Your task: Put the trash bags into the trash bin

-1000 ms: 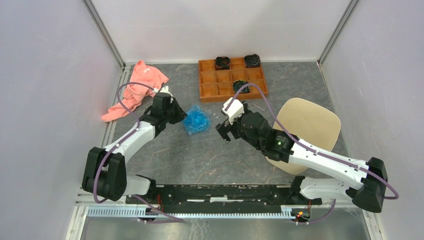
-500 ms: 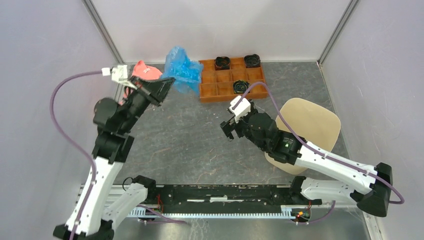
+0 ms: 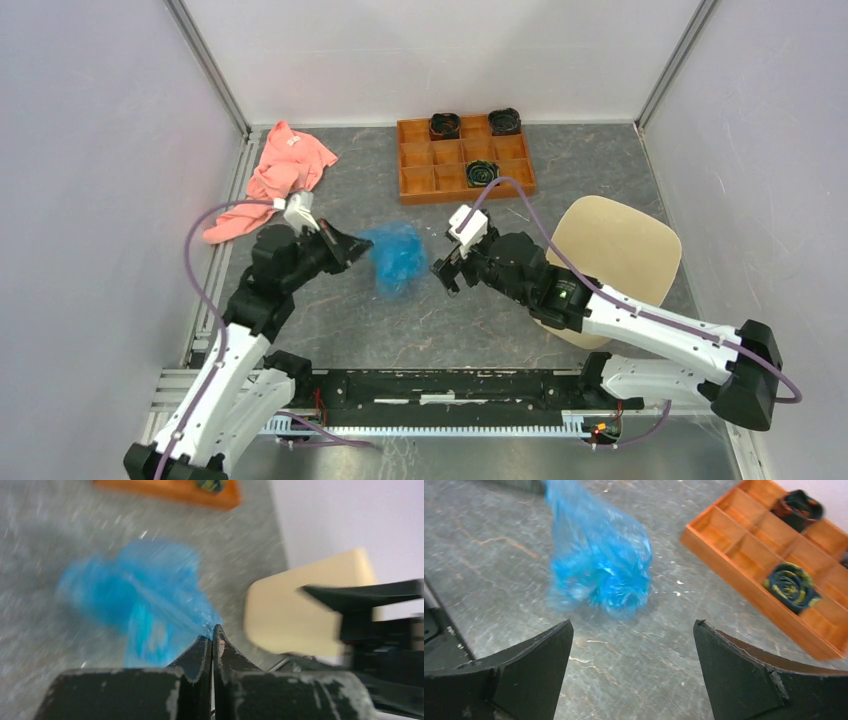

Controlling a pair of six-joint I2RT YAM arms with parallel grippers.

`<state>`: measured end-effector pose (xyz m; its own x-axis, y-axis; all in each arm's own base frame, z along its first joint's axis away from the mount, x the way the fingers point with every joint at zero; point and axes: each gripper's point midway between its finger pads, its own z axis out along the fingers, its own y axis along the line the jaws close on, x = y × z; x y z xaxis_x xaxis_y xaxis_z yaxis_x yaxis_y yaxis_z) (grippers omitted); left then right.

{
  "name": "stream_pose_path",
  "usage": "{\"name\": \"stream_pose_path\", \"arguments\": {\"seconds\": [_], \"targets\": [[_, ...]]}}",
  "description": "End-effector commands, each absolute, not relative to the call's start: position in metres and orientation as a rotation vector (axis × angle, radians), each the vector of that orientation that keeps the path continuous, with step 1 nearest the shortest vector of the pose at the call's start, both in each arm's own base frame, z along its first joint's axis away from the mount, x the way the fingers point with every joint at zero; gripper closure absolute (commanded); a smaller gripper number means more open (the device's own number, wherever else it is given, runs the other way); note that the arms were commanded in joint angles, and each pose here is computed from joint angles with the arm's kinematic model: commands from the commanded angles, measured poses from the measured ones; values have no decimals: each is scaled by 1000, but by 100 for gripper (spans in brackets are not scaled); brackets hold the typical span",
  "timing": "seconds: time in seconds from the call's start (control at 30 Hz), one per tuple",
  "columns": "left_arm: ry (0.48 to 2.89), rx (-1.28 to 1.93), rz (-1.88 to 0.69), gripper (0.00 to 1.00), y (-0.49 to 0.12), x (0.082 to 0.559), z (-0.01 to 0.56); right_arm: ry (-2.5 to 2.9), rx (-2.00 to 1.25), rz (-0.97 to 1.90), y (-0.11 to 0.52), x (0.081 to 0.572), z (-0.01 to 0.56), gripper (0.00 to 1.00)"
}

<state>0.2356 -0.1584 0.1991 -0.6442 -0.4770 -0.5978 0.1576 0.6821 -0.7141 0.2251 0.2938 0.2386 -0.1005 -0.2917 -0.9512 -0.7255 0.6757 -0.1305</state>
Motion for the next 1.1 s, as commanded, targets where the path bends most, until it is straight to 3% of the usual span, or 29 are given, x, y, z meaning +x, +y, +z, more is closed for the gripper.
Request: {"name": "stream_pose_path", "arguments": {"seconds": [0.0,0.2,0.3,0.5,1.07], "targets": [[1812,-163,-1091,98,-165,234,301,1572,-930,640,332,203,249,2],[1808,-162,-1168,98,-172,228,304,1582,-928,626,350,202,251,2],[1806,-156,-1176,98,-173,225,306,1679,-744,625,350,216,257,2],[1823,-154,-1170,98,-172,223,306,1669,-700,831,372,201,271,2],[1829,-131,-1203,98,-177,219,306,1675,-549,1002,379,195,288,2]]}}
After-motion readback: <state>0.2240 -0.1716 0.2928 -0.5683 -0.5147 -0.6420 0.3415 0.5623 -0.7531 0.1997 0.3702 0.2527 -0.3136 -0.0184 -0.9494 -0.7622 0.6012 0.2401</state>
